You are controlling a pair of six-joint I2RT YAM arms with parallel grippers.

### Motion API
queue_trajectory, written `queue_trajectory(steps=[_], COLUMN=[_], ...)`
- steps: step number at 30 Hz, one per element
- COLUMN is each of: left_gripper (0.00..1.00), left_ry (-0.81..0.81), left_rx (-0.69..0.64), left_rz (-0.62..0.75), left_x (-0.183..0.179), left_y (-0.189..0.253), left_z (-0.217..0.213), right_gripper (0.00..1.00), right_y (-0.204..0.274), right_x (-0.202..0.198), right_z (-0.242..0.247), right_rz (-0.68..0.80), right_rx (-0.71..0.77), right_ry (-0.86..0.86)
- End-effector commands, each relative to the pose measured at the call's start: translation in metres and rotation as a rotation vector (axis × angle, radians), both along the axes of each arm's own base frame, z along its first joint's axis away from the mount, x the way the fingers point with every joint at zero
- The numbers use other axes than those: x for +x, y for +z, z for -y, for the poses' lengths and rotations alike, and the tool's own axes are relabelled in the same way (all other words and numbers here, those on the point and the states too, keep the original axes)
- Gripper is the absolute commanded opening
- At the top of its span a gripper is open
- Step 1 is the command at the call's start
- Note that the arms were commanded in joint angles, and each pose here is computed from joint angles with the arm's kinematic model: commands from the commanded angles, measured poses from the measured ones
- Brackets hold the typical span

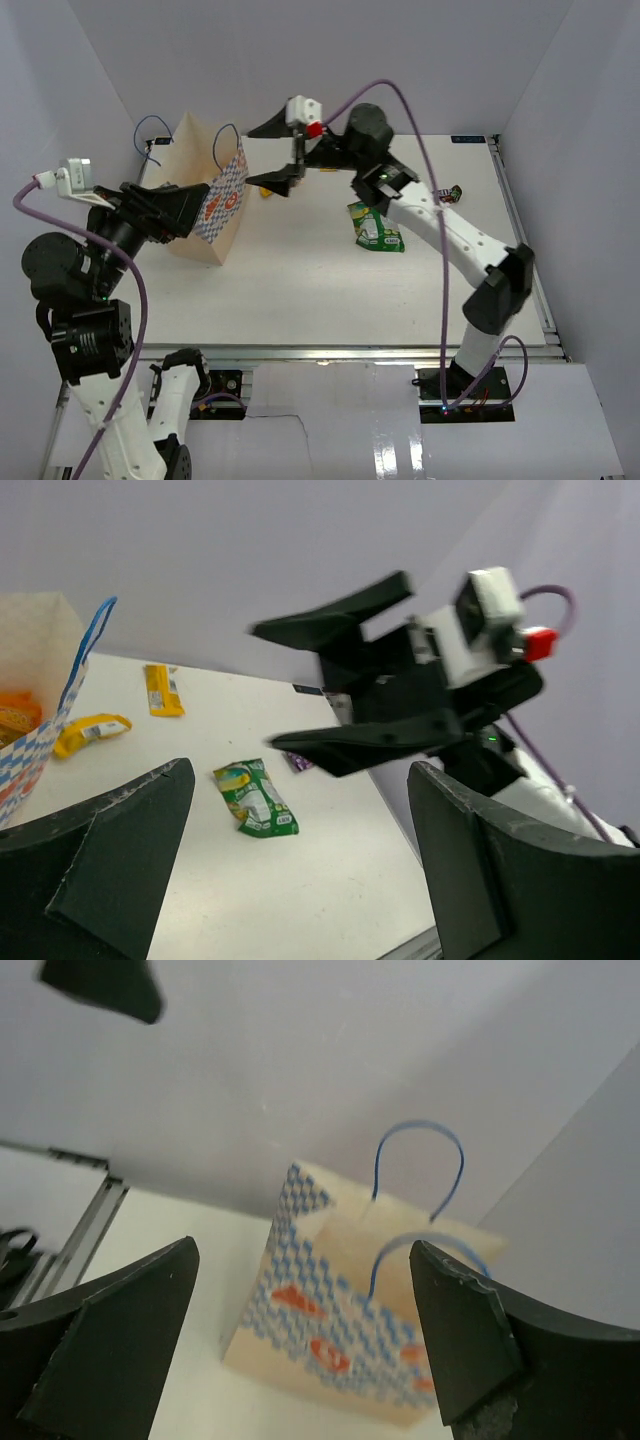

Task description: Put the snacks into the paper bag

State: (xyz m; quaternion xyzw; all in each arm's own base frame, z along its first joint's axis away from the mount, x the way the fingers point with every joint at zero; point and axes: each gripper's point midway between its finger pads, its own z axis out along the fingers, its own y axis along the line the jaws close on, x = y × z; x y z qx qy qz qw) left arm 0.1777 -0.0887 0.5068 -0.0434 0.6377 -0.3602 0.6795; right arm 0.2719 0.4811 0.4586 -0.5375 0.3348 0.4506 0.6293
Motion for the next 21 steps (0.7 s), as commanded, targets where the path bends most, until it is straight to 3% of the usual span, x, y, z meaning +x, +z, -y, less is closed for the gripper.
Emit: queue_trajectory(steps=[1, 2, 7, 8, 9, 10, 11, 13, 15, 17, 21], left_gripper=[0.98, 0.98, 0.98, 0.98, 0.98, 0.98, 0.98, 0.98, 0.98, 0.98, 0.98], left_ry=[-0.075, -0.08, -0.114, -0.121, -0.13, -0.228, -0.177, -0.218, -0.271, -0.237, -0.174], left_rx=[-0.053, -0.06, -0.064, -0.065, -0.034, -0.001, 0.021, 0.101, 0.197, 0.282, 0.653], left_rz=[-0.167, -0.17, -0.238, -0.246, -0.242, -0.246, -0.262, -0.238, -0.29, -0.262, -0.323], left_x=[0.043, 0.051, 0.095, 0.101, 0.107, 0.102, 0.124, 0.129, 0.15, 0.17, 0.235], left_y=[-0.042, -0.045, -0.068, -0.068, -0.069, -0.071, -0.076, -0.074, -0.104, -0.103, -0.186], left_z=[0.0, -0.001, 0.003, 0.008, 0.017, 0.053, 0.061, 0.102, 0.142, 0.159, 0.184], right_gripper=[0.92, 0.93, 0.96, 0.96, 0.96, 0.96, 0.97, 0.97, 0.98, 0.98, 0.98], right_y=[-0.04, -0.052, -0.138, -0.162, -0.181, -0.195, -0.204, -0.223, -0.232, -0.237, -0.252], right_x=[-0.037, -0.022, -0.02, -0.016, -0.025, -0.027, -0.031, -0.041, -0.044, -0.044, -0.05], right_z=[0.069, 0.091, 0.196, 0.205, 0.219, 0.233, 0.24, 0.253, 0.268, 0.279, 0.303], right_rz=[-0.156, -0.15, -0.266, -0.338, -0.345, -0.386, -0.398, -0.438, -0.531, -0.607, -0.644], right_rx=[-0.164, -0.179, -0.308, -0.341, -0.362, -0.385, -0.398, -0.417, -0.402, -0.377, -0.376], right_ry=[0.189, 0.127, -0.1, -0.125, -0.152, -0.184, -0.2, -0.237, -0.292, -0.319, -0.395])
